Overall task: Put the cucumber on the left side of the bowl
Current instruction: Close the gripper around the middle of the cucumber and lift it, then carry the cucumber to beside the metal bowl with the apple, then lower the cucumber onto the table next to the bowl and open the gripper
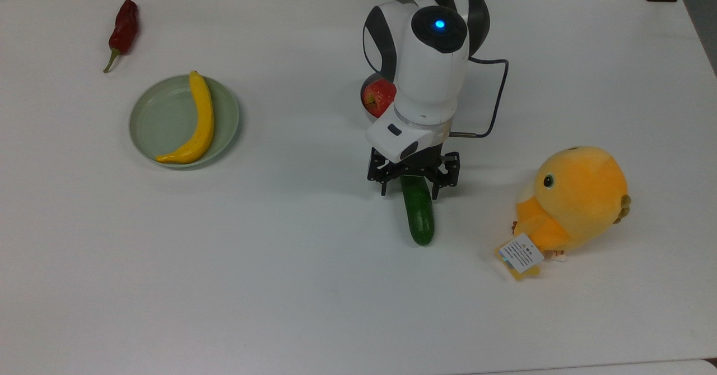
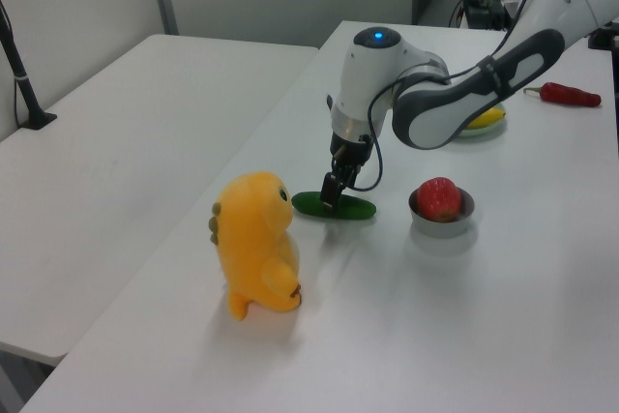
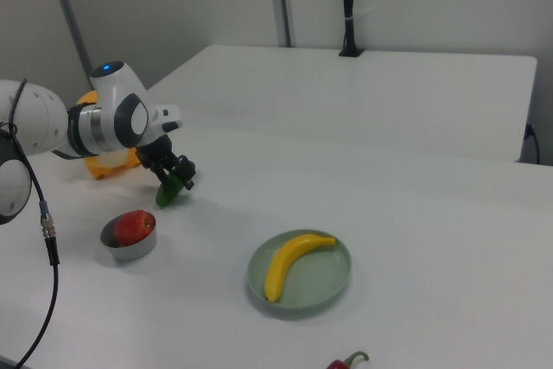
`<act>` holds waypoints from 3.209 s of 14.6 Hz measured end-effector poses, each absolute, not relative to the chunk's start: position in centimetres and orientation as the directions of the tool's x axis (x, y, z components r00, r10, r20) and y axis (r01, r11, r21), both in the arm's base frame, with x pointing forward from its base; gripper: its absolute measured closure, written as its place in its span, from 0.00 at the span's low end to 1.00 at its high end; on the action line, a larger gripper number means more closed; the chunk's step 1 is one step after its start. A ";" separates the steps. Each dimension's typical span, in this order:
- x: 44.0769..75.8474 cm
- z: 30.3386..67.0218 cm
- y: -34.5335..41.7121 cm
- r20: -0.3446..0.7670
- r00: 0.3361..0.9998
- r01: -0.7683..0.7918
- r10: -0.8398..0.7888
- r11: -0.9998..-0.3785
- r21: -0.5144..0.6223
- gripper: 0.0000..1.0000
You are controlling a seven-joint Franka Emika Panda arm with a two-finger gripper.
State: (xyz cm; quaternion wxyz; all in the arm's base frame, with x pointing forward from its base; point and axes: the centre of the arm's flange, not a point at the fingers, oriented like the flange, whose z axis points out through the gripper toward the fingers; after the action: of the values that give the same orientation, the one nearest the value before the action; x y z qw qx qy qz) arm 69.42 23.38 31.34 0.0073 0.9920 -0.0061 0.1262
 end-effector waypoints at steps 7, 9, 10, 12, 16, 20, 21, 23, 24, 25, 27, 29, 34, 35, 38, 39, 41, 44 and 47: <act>69.7 31.1 23.8 0.263 0.965 -0.013 -0.003 -0.999 0.034 0.52; 70.3 33.5 23.1 0.301 0.953 -0.030 -0.022 -0.999 0.024 0.52; 70.6 35.9 22.1 0.330 0.943 -0.045 -0.038 -0.999 0.015 0.52; 70.6 38.2 20.8 0.355 0.933 -0.063 -0.055 -0.998 0.009 0.52; 68.8 43.2 17.6 0.387 0.919 -0.082 -0.071 -0.997 0.013 0.52; 65.3 44.6 17.5 0.326 0.945 -0.026 -0.011 -0.999 0.041 0.52; 64.3 45.0 17.6 0.304 0.953 -0.003 0.009 -0.999 0.038 0.52; 62.3 45.7 17.8 0.235 0.971 0.043 0.049 -0.999 0.030 0.52; 61.3 46.1 18.0 0.195 0.978 0.068 0.072 -0.997 0.025 0.52; 60.5 46.3 18.2 0.162 0.983 0.086 0.088 -0.996 0.018 0.52; 59.4 46.7 18.7 0.129 0.986 0.106 0.107 -0.994 0.010 0.52; 58.7 46.4 19.1 0.094 0.987 0.127 0.128 -0.992 0.017 0.52; 55.1 42.8 24.4 -0.015 0.967 0.255 0.255 -0.967 0.020 0.52; 54.3 42.2 25.5 -0.028 0.961 0.277 0.276 -0.961 0.019 0.52; 52.9 40.9 27.5 -0.054 0.948 0.314 0.313 -0.949 0.016 0.52; 52.8 40.4 27.9 -0.064 0.949 0.310 0.309 -0.951 0.011 0.52; 53.2 39.5 28.9 -0.026 0.974 0.225 0.225 -0.974 -0.010 0.52; 53.3 37.7 30.2 -0.004 0.991 0.131 0.131 -0.991 -0.029 0.52; 53.1 37.0 30.7 -0.012 0.997 0.078 0.079 -0.997 -0.029 0.52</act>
State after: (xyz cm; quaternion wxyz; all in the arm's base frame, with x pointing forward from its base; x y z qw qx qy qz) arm 53.06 30.75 37.03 -0.0141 0.9991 0.0393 -0.0064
